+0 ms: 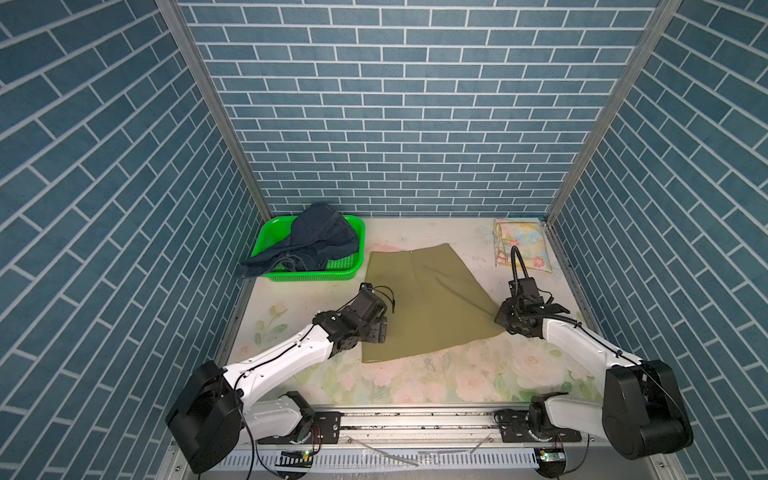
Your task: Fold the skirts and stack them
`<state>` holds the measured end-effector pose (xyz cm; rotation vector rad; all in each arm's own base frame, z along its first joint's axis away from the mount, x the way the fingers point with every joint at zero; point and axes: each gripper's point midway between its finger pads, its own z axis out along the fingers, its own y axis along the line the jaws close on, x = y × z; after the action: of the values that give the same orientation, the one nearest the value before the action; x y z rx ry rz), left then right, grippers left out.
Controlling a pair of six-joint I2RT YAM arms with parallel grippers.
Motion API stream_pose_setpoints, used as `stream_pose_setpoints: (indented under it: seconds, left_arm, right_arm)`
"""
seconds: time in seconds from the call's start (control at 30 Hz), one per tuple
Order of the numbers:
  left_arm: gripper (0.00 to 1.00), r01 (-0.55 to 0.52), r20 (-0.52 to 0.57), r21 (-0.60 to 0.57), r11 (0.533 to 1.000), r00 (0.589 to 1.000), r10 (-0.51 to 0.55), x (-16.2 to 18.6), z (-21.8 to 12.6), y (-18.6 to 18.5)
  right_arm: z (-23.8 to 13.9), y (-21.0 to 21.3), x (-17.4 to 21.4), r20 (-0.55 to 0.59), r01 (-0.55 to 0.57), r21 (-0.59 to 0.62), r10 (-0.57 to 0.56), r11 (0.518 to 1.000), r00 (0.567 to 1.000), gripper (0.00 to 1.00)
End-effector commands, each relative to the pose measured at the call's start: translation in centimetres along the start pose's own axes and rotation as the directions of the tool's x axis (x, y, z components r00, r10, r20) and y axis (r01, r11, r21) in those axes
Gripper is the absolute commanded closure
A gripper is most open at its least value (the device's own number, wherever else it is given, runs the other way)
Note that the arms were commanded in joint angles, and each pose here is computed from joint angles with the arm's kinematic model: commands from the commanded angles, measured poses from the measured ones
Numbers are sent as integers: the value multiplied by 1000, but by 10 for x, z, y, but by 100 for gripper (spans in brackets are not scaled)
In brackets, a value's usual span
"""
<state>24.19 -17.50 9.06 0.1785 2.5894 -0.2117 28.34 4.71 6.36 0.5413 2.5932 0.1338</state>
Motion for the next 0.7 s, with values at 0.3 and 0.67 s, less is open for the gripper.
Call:
stream_pose_setpoints:
  seconds: [0.3,0.67]
  left_arm:
    - [20,73,-113,-31,997,991,-76,30,24,16]
    - [67,108,-120,6,994,987,-106,37,26,12]
  right_arm:
    - [-63,12,-60,187,177,26,-179,984,966,100]
    - [-98,111,-48,267,446,-147,-399,883,877,100]
